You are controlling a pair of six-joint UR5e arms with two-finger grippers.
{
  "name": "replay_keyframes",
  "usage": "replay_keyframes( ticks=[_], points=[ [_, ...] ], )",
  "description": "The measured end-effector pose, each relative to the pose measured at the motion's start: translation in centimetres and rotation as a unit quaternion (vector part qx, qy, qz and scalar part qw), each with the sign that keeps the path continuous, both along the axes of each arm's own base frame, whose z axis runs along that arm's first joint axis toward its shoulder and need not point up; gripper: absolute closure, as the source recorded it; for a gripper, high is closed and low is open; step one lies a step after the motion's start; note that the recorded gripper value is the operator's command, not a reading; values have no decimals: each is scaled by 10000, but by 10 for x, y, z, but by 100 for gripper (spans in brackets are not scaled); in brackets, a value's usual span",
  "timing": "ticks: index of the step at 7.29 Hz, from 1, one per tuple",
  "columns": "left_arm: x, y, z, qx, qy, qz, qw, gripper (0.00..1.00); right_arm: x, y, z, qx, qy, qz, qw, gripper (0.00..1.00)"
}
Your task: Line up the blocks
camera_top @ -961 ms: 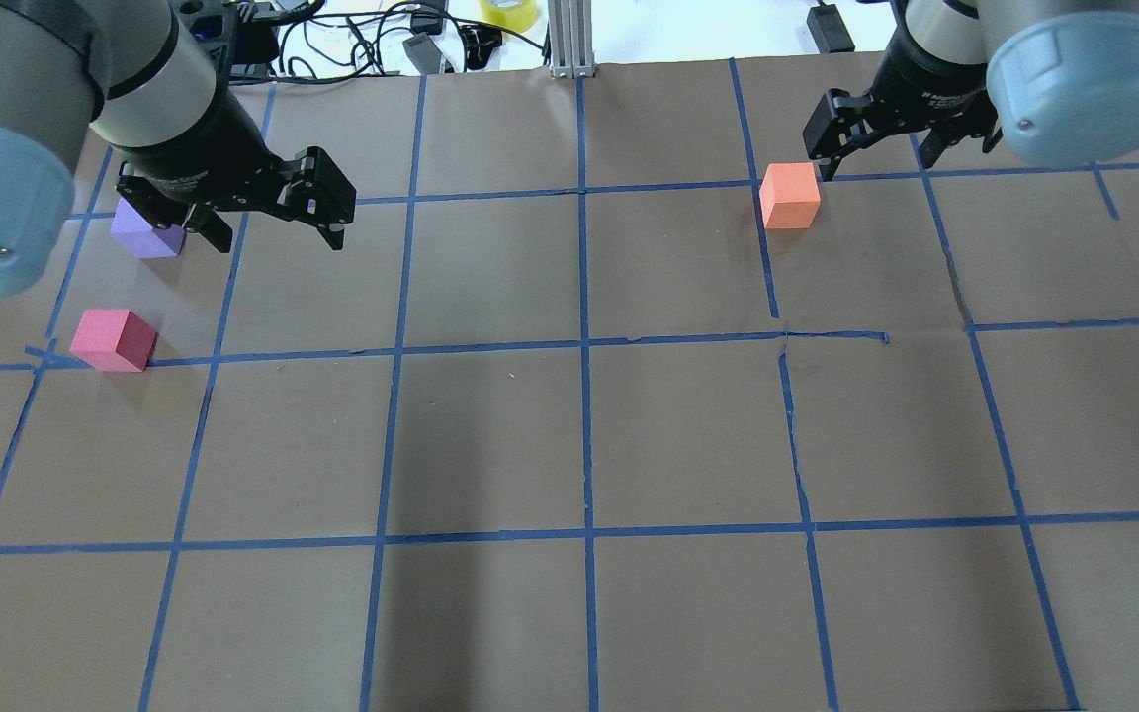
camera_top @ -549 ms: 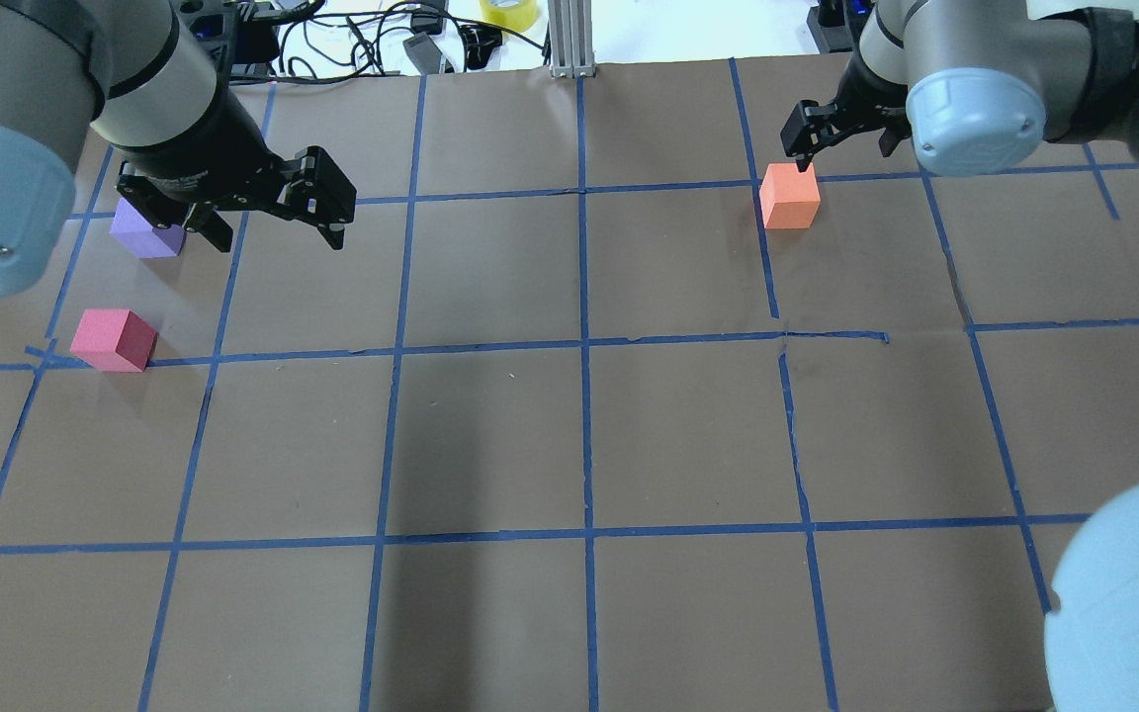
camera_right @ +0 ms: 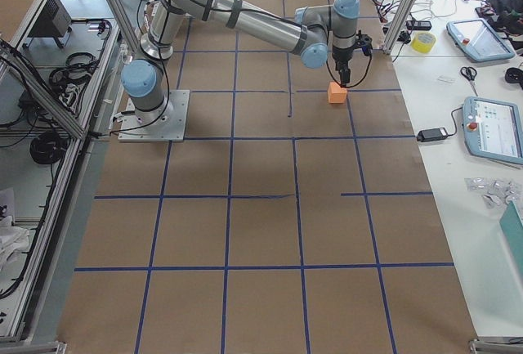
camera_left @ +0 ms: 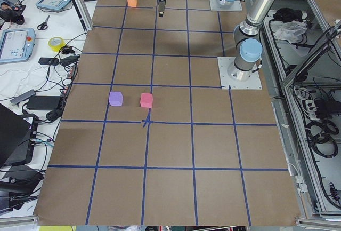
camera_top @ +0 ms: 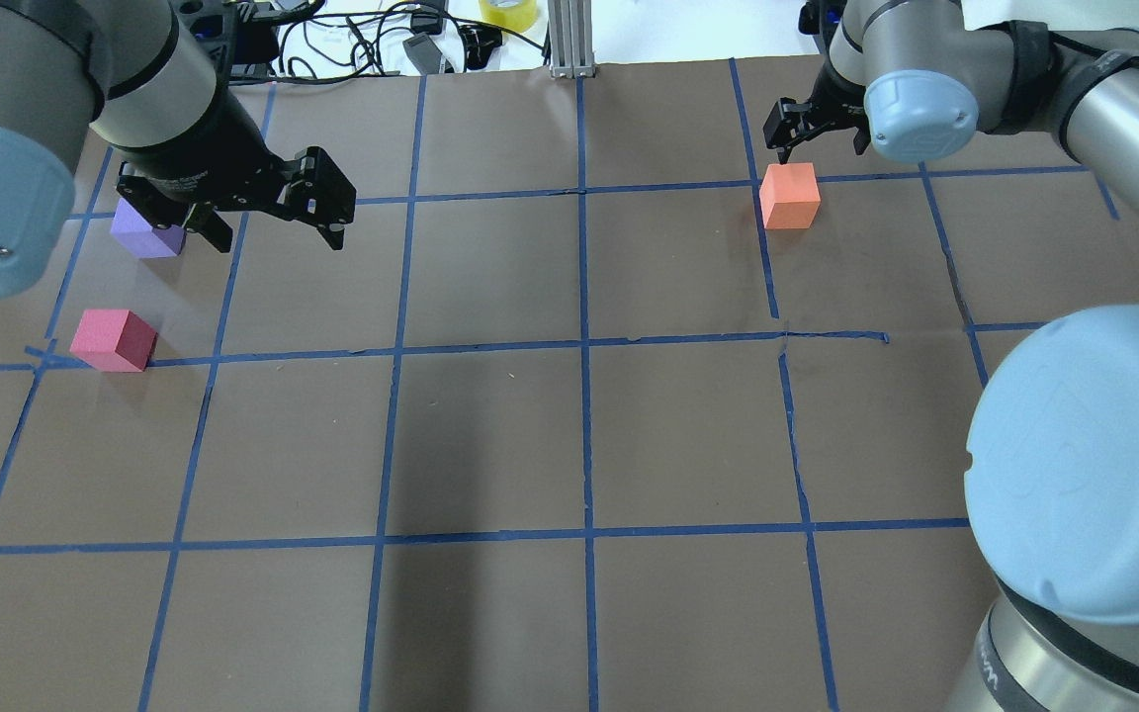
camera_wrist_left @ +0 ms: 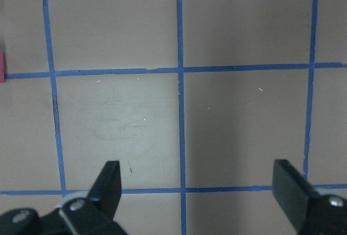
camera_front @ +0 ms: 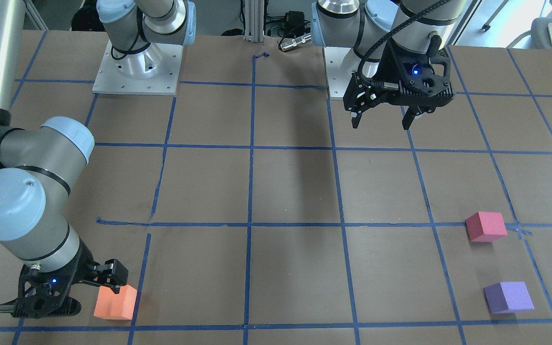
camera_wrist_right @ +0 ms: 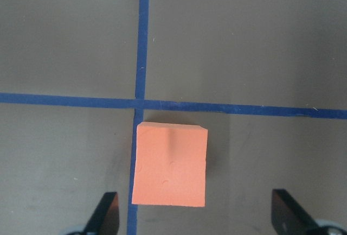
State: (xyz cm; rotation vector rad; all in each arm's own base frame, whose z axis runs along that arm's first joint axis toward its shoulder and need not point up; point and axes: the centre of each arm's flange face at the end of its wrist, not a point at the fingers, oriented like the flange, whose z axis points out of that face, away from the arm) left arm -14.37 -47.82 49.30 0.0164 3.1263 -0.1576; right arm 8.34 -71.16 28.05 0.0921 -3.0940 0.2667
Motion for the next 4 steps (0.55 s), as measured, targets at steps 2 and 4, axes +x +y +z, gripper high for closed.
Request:
replay_keyframes(
  ticks=[2,4],
  points=[
    [0,1,0,3,2,-2,10000,0,4,-10,-31,98,-212,-136,9996,0],
    [-1,0,-1,17,3,-7,10000,0,6,-14,-50,164,-344,-174,9991,0]
  ],
)
